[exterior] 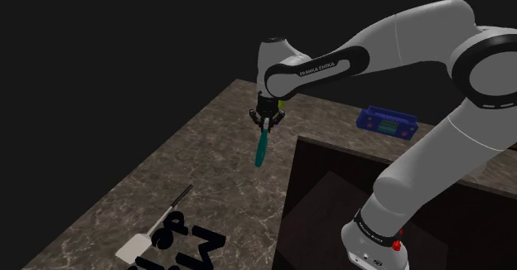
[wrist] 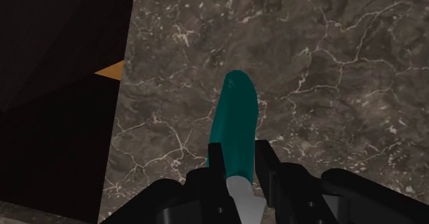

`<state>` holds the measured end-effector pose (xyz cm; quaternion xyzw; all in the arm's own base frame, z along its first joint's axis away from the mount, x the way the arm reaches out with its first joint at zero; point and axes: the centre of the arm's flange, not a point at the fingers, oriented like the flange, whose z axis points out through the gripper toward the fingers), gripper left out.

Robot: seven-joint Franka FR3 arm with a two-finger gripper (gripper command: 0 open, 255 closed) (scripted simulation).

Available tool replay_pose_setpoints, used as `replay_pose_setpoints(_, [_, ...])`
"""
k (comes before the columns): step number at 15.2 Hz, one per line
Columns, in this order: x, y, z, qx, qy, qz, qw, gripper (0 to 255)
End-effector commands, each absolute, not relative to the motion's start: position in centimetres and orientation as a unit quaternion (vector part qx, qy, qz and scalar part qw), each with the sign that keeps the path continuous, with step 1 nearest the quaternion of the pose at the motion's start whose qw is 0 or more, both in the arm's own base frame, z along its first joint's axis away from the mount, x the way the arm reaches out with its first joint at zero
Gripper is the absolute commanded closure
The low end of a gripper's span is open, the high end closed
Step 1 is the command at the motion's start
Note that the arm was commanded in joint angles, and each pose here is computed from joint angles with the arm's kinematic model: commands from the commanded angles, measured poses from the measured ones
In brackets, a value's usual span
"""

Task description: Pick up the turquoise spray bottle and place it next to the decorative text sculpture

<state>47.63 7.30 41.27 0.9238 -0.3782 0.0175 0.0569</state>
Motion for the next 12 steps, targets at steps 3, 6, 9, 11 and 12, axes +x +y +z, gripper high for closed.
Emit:
replay_pose_setpoints(3, [47.6, 7.3, 41.8, 0.924, -0.378, 0.017, 0.057, 255])
replay_pose_setpoints(6, [47.6, 7.3, 43.4, 0.924, -0.378, 0.017, 0.057, 255])
replay_pose_setpoints(9, [47.6, 7.3, 45.0, 0.924, -0.378, 0.017, 0.057, 255])
replay_pose_setpoints(11, [47.6, 7.3, 46.0, 0.924, -0.378, 0.017, 0.057, 255])
replay_pose_setpoints(12, [47.6, 7.3, 46.5, 0.924, -0.378, 0.017, 0.057, 255])
